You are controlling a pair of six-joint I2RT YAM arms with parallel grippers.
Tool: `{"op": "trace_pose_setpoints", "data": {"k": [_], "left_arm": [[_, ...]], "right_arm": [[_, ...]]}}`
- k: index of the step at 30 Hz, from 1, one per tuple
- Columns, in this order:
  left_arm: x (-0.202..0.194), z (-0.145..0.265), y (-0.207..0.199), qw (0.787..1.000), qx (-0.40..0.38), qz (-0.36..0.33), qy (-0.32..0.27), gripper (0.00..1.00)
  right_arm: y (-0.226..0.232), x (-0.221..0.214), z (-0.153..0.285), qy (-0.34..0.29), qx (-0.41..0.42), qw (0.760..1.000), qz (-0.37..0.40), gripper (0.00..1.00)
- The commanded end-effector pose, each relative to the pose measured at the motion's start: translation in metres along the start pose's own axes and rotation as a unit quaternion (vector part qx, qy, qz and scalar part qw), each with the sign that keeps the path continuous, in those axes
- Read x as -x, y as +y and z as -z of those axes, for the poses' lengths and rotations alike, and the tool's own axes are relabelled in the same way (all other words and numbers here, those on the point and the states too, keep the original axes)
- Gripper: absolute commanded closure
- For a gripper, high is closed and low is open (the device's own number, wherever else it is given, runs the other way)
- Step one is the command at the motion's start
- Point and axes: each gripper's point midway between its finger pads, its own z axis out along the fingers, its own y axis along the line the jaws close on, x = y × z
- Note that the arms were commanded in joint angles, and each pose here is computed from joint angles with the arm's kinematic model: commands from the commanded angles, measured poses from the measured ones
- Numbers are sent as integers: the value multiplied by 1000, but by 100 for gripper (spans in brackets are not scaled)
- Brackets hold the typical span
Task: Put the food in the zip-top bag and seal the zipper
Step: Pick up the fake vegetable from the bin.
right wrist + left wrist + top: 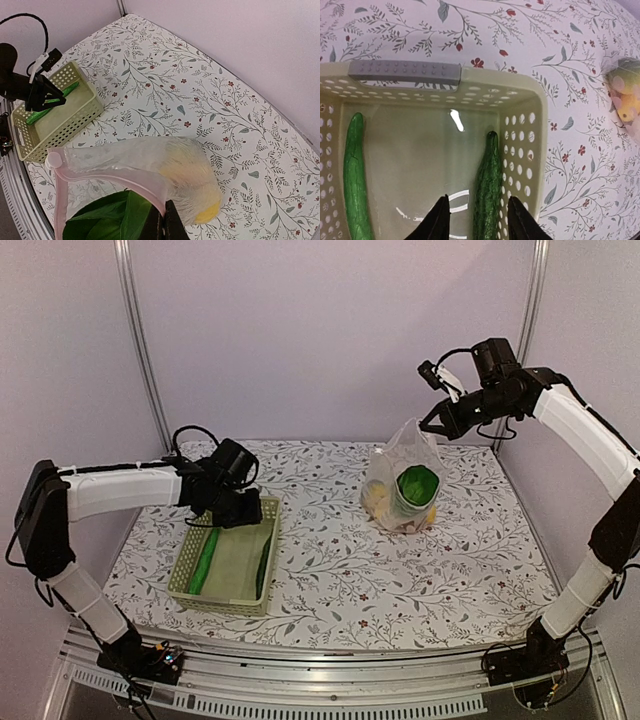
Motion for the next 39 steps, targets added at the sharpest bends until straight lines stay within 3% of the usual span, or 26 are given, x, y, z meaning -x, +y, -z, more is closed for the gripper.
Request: {"op": "trace_pose_setpoints", "data": {"k": [1,11,21,23,26,30,39], "left_arm": [[-30,-22,-4,999,-8,-8,44,60],[-67,-57,-6,994,12,-23,103,60],[-73,-69,-2,994,26,-27,107,74],[-74,-70,1,993,30,-21,113,71],[-76,-71,-6,992,8,-5,124,57],[-76,-74,-4,993,13,9,121,56],[-53,-50,-2,997,21,20,77,88]], "right_arm": [[7,-3,6,-2,5,1000,5,100],[9,-7,5,3,5,1000,3,100],[9,-9,4,6,5,1000,3,100],[10,-9,3,7,7,1000,2,100],[11,-10,3,7,8,1000,4,100],[11,-11,3,8,10,1000,3,100],[13,-12,1,9,13,1000,4,100]]}}
